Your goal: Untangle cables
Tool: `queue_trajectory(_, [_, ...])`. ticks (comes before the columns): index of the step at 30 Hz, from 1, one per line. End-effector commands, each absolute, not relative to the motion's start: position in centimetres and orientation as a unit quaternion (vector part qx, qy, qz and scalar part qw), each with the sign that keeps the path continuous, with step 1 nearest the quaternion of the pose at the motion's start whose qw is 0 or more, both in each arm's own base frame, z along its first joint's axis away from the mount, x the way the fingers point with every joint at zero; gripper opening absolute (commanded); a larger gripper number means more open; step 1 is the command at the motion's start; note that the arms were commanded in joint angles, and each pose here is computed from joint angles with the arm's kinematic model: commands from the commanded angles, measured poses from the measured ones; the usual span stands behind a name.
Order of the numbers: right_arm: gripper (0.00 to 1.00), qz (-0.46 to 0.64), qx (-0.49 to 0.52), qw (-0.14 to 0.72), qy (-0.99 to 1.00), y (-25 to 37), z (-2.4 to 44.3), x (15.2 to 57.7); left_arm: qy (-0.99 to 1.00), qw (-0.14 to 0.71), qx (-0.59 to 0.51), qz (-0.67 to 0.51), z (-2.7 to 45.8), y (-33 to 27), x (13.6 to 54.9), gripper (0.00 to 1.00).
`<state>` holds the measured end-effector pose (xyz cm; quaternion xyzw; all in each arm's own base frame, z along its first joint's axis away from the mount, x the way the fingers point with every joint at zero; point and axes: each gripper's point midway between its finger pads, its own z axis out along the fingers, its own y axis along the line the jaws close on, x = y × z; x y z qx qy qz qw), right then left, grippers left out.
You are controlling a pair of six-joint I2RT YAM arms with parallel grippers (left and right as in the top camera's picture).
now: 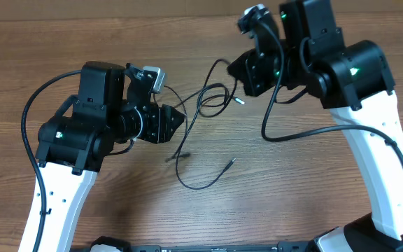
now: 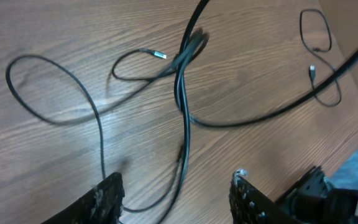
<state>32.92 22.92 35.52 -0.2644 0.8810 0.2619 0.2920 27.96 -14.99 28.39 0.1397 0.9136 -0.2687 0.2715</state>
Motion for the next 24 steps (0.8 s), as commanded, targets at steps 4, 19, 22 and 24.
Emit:
queue_trajectory(4, [0.04,0.350,-0.308,0.275,0.841,24.8,38.2,29.4,0.893,0.299,0.241,-0.234,28.4,-14.8,27.9,0.55])
queue_trajectory(19, [0.04,0.409,-0.340,0.241,0.812,25.9,39.0,26.9,0.845,0.296,0.376,-0.239,23.4,-17.0,27.4,0.52])
queue_trajectory(22, [0.04,0.427,-0.345,0.235,0.802,26.3,39.4,26.3,0.838,0.303,0.380,-0.248,23.1,-17.5,27.6,0.45])
queue_trajectory(24, [0.04,0.436,-0.347,0.232,0.797,26.4,39.6,26.1,0.835,0.309,0.381,-0.248,23.3,-17.6,27.8,0.21])
